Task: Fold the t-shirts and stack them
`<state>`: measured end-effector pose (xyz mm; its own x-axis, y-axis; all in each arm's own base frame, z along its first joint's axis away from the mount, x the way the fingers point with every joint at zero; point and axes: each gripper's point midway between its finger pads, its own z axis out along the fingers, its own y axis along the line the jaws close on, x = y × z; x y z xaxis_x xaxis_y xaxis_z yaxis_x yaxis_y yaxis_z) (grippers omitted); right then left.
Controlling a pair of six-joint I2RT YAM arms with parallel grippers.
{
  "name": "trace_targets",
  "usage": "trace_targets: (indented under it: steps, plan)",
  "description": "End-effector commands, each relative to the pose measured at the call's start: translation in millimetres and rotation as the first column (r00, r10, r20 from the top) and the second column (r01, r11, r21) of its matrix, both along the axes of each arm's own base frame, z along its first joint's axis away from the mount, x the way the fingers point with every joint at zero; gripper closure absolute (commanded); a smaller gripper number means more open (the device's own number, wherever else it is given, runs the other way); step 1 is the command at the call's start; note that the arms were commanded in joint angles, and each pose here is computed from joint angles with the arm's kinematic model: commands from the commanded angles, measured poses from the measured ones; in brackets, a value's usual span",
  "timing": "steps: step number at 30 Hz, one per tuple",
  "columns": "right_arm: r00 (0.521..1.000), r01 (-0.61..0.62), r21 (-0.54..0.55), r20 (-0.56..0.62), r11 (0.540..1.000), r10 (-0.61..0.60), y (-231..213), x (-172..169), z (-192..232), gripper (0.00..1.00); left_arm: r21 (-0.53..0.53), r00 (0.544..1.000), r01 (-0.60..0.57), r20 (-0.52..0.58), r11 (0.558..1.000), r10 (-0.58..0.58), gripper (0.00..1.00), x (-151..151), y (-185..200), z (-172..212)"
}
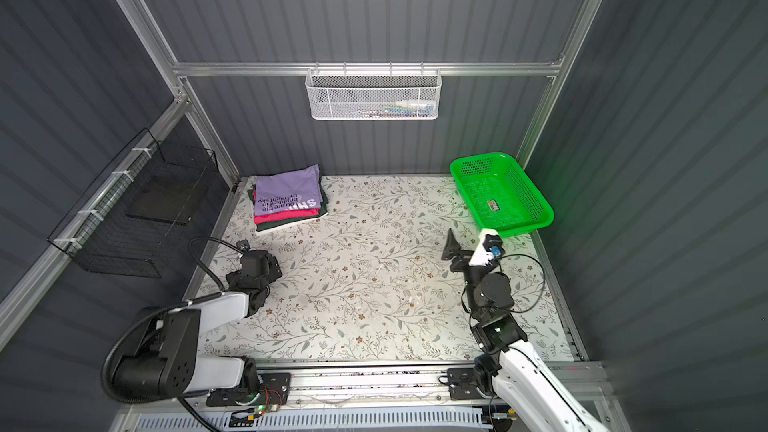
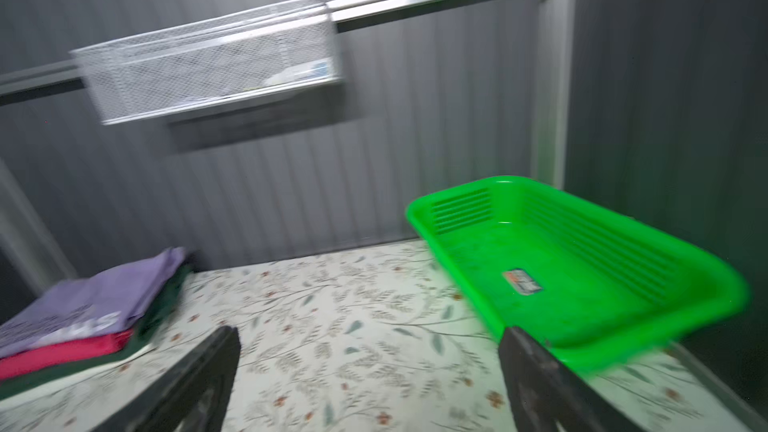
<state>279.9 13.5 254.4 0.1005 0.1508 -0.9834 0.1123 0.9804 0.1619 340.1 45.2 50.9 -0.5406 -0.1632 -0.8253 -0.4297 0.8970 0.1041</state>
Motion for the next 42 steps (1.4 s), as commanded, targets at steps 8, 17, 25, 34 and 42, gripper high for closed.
trace_targets:
  steps: [8, 17, 25, 34, 42]
  plan:
    - [0.953, 0.253, -0.024, -0.168, 0.967, -0.254, -81.0, -5.0, -100.2, 0.01, 0.102, 0.956, 0.188, 0.211, 0.977, -0.205, 0.0, 49.8, -25.0, 44.3]
    - [0.98, 0.024, -0.026, -0.198, 0.999, -0.029, -57.7, 69.5, -113.2, 0.01, 0.064, 0.948, 0.253, 0.183, 0.965, -0.261, 0.0, 69.1, -28.9, 15.2]
    - [0.951, -0.044, -0.022, -0.307, 0.999, 0.035, -48.4, 93.8, -134.1, 0.01, 0.079, 0.948, 0.247, 0.186, 0.966, -0.258, 0.0, 70.6, -28.4, 15.7]
    - [0.97, -0.062, -0.043, -0.237, 0.997, 0.05, -43.9, 91.9, -127.2, 0.01, 0.083, 0.946, 0.247, 0.195, 0.965, -0.259, 0.0, 71.4, -28.4, 16.7]
    - [0.963, -0.011, -0.028, -0.27, 1.0, 0.003, -52.6, 96.2, -130.3, 0.01, 0.083, 0.946, 0.247, 0.194, 0.966, -0.259, 0.0, 71.4, -28.3, 16.7]
